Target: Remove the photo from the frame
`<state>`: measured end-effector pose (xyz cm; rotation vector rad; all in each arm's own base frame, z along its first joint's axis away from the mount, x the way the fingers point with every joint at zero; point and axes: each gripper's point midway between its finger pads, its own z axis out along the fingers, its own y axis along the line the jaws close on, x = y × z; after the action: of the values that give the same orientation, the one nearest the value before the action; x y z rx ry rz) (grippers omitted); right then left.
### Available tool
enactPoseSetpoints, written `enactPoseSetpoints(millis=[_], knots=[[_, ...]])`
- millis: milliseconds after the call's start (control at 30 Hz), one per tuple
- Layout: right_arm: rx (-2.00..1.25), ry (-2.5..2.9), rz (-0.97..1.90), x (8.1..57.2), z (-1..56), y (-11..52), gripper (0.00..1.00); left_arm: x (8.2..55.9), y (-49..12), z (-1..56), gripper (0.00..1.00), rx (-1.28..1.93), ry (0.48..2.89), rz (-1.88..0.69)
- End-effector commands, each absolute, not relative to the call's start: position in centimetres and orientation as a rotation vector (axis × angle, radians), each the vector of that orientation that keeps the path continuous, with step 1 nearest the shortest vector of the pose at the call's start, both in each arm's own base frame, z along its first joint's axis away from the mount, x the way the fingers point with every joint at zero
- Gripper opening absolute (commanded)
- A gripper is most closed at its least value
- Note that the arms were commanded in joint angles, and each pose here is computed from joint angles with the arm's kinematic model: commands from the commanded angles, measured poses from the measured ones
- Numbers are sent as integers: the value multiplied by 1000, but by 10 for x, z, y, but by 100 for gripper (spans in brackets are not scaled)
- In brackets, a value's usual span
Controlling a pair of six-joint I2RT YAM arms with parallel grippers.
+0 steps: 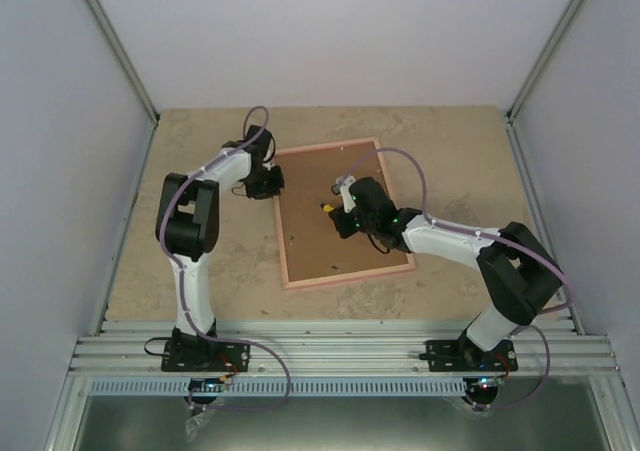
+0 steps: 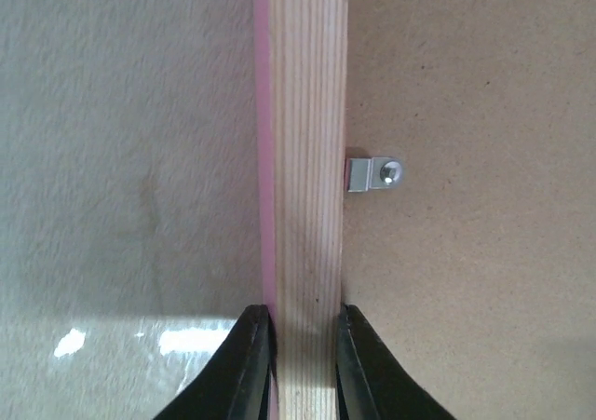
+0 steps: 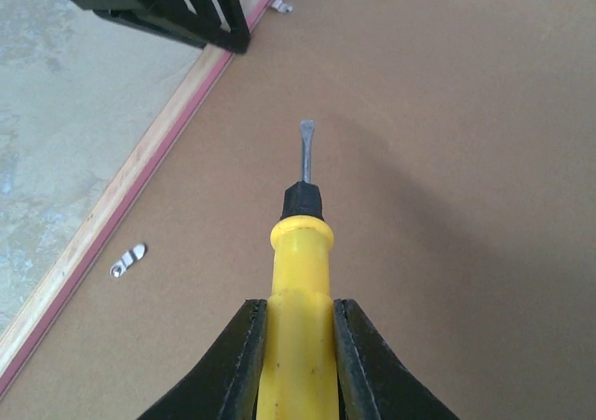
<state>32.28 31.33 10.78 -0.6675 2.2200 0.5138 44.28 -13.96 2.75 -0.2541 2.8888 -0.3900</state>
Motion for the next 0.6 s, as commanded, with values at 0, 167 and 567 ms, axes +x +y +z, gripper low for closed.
enactPoseSetpoints(millis=[0, 167, 567], knots=[[-709, 2159, 556, 334, 122, 330, 1, 414, -148, 26, 8, -198, 2952, -464], [-745, 2155, 615, 337, 120, 346, 1, 399, -156, 29, 7, -159, 2959, -485], [-793, 2158, 703, 346, 96, 375, 1, 376, -176, 27, 7, -115, 2978, -553]])
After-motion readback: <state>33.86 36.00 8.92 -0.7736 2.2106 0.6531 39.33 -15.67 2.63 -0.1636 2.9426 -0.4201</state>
